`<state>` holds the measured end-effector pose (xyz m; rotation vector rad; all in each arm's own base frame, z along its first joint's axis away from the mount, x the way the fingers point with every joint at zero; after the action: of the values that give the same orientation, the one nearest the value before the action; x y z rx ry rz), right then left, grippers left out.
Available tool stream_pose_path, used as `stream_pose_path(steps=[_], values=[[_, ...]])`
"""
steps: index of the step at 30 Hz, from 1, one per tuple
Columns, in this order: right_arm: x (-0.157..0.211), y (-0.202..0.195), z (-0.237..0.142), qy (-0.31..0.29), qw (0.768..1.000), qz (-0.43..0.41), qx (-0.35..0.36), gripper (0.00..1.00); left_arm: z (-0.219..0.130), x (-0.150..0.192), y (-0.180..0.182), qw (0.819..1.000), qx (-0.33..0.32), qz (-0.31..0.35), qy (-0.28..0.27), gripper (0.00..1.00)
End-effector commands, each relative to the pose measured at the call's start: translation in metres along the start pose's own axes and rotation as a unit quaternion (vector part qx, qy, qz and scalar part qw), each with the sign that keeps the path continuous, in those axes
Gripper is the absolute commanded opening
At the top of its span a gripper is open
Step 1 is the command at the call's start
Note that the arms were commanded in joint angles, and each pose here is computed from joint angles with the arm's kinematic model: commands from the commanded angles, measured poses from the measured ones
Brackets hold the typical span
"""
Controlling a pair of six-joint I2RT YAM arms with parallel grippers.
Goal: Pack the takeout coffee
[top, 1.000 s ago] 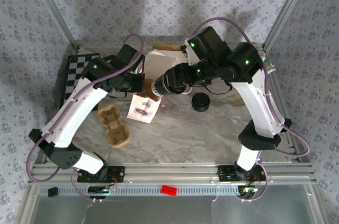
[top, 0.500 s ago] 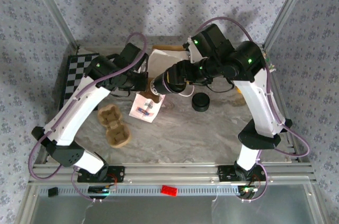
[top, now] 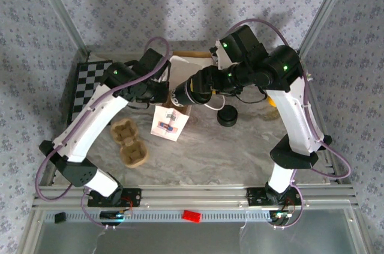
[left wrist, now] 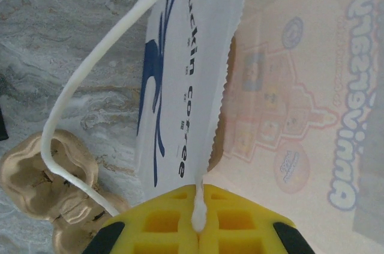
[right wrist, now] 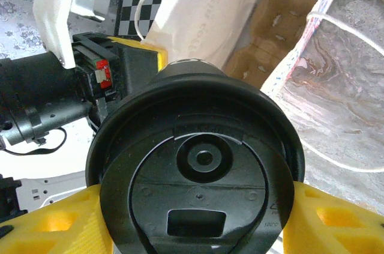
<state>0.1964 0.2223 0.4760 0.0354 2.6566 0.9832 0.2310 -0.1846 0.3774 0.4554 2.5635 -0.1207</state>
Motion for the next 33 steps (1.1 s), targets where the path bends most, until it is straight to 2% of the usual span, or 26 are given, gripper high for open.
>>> stream_pose_path(steps=[1,11,24,33], values=[[0.006,0.001,-0.015,-0.002,1.000,0.008,-0.015,0.61,-0.007,-0.005,-0.001,1.000,0.001,-0.004,-0.015,0.00],[-0.005,-0.012,0.015,-0.011,0.998,0.023,0.060,0.60,-0.017,-0.006,-0.015,0.998,0.050,-0.036,-0.027,0.00],[-0.004,-0.026,0.053,0.009,0.986,0.018,0.167,0.60,-0.021,-0.004,-0.032,0.984,0.107,-0.129,-0.056,0.00],[-0.004,-0.028,0.068,0.021,0.981,0.014,0.194,0.59,-0.015,-0.001,-0.043,0.975,0.133,-0.163,-0.064,0.00]])
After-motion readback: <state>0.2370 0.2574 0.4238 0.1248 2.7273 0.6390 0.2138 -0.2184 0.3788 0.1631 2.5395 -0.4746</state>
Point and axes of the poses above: each hand's point on the last joint's axis, 136 mm out from that joint toward the fingers, its own z axis out along the fingers, its own y axis along the line the jaws close on, x = y × z, the point moved 8 cm from there along -z, back along the fingers, and after that the axes turned 13 degrees about z, right-handed, at the moved point
